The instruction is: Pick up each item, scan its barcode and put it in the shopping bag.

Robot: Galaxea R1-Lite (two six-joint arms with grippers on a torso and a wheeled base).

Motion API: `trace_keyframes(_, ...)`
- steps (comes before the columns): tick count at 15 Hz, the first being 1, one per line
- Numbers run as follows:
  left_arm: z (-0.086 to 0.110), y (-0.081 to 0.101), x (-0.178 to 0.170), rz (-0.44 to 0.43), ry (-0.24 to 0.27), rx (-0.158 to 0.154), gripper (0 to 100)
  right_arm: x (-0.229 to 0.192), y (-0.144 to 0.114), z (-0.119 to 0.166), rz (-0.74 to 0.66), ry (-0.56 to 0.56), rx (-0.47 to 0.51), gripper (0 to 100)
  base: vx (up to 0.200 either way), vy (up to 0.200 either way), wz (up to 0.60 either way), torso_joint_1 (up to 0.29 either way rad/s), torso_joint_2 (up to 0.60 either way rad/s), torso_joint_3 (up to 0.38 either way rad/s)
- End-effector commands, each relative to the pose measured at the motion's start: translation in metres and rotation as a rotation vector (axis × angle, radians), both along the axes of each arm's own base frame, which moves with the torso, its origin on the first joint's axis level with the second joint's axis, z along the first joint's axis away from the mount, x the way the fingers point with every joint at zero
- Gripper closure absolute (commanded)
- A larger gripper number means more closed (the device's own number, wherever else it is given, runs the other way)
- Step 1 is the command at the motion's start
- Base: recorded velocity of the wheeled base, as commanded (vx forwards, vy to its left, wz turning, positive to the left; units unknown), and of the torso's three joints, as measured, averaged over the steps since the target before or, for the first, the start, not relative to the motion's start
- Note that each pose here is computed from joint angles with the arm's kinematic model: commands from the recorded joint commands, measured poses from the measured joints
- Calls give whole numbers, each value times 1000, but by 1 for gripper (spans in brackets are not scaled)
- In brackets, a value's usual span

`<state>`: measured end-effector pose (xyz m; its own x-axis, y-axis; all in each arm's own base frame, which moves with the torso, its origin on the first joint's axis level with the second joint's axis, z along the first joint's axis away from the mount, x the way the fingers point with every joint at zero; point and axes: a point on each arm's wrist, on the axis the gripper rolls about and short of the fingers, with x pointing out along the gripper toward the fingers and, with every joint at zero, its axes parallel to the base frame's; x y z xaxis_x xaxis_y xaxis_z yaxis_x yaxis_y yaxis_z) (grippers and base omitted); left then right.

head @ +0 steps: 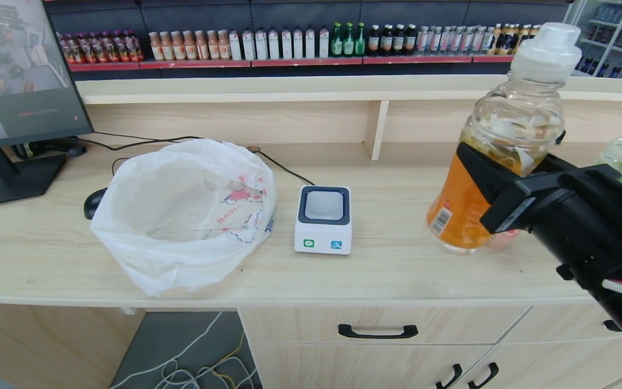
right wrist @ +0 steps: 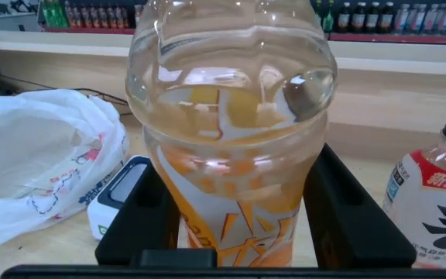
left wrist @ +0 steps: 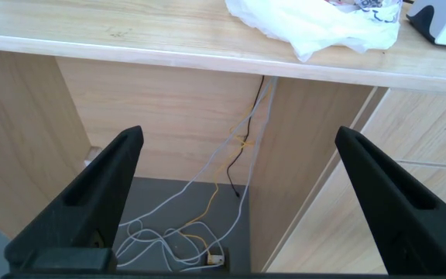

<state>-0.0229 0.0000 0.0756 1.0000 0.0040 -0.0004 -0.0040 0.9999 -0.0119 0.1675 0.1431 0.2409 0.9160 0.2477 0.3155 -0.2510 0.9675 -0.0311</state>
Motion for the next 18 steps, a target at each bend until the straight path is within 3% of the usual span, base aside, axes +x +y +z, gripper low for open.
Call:
trace_keyframes(1, 0, 0, 0, 1, 0, 0, 0, -23, -12, -3, 64, -7, 13, 100, 0, 0, 0, 0, 0, 0)
trace_keyframes(5, 0, 0, 0, 1, 0, 0, 0, -45, -24, -21, 143, 33, 9, 100, 0, 0, 0, 0, 0, 0)
trace_keyframes(10, 0, 0, 0, 1, 1, 0, 0, -59, -22, -19, 250, 27, 50, 100, 0, 0, 0, 0, 0, 0)
trace_keyframes(13, 0, 0, 0, 1, 0, 0, 0, -62, -20, -13, 306, 48, 156, 100, 0, 0, 0, 0, 0, 0)
trace_keyframes(18, 0, 0, 0, 1, 0, 0, 0, -56, -11, 29, 401, 57, 394, 100, 0, 0, 0, 0, 0, 0)
